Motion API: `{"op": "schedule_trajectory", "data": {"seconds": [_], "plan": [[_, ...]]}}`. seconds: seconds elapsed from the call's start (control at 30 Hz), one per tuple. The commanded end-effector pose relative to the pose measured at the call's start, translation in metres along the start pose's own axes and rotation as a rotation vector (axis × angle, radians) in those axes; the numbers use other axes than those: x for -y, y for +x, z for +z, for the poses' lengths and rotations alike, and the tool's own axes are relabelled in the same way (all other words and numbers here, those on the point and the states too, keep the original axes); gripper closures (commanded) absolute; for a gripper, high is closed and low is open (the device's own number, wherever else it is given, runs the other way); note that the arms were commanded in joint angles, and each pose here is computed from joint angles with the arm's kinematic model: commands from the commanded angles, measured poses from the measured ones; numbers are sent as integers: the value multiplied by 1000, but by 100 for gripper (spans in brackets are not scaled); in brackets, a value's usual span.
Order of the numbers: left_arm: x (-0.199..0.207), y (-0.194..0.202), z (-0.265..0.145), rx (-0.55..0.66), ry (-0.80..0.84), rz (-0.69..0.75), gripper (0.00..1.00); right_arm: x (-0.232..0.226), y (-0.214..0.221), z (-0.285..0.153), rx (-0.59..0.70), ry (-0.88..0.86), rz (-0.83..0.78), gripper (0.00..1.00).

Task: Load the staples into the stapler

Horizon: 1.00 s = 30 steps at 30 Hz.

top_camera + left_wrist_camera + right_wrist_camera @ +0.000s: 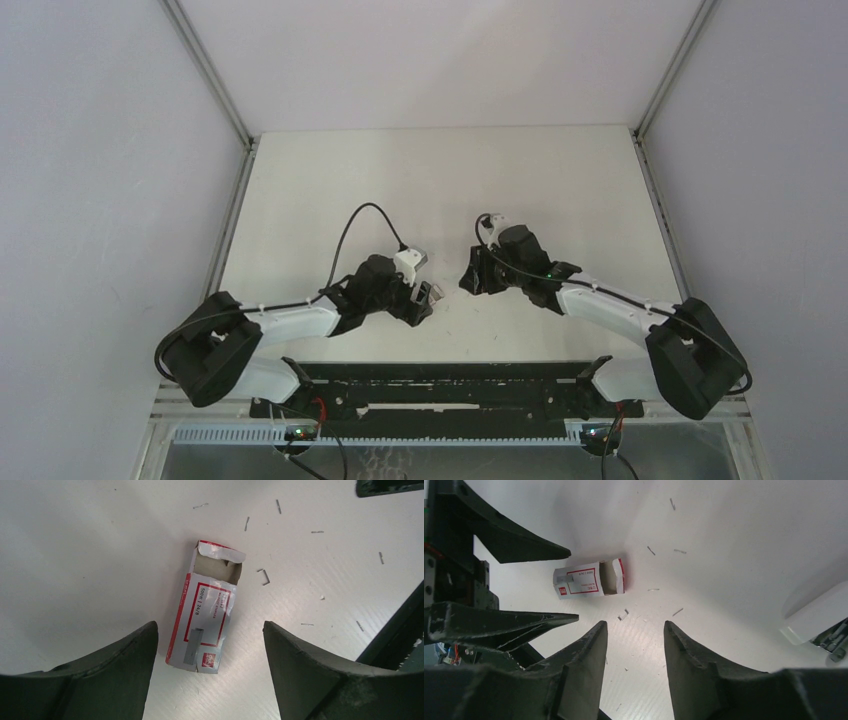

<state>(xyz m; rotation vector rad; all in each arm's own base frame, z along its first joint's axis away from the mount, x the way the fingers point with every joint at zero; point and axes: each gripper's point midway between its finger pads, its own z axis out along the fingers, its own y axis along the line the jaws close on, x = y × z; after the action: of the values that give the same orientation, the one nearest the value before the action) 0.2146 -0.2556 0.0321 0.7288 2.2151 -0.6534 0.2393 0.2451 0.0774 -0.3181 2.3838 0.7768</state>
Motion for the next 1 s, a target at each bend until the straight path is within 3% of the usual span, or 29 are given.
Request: {"op": "schedule_trajectory", "data": {"seconds": [0.0,0.17,0.5,0.97], "plan": [[0,-4,2,8,-34,81,19,-18,-12,12,-1,-61,19,59],[0,0,6,-24,-59,108,22,-29,-11,27,-50,-99,28,62],[-1,2,8,-39,-78,131,39,-40,-4,59,-144,-142,51,67],[-2,6,11,-62,-108,158,45,-31,6,82,-203,-127,82,72]]}}
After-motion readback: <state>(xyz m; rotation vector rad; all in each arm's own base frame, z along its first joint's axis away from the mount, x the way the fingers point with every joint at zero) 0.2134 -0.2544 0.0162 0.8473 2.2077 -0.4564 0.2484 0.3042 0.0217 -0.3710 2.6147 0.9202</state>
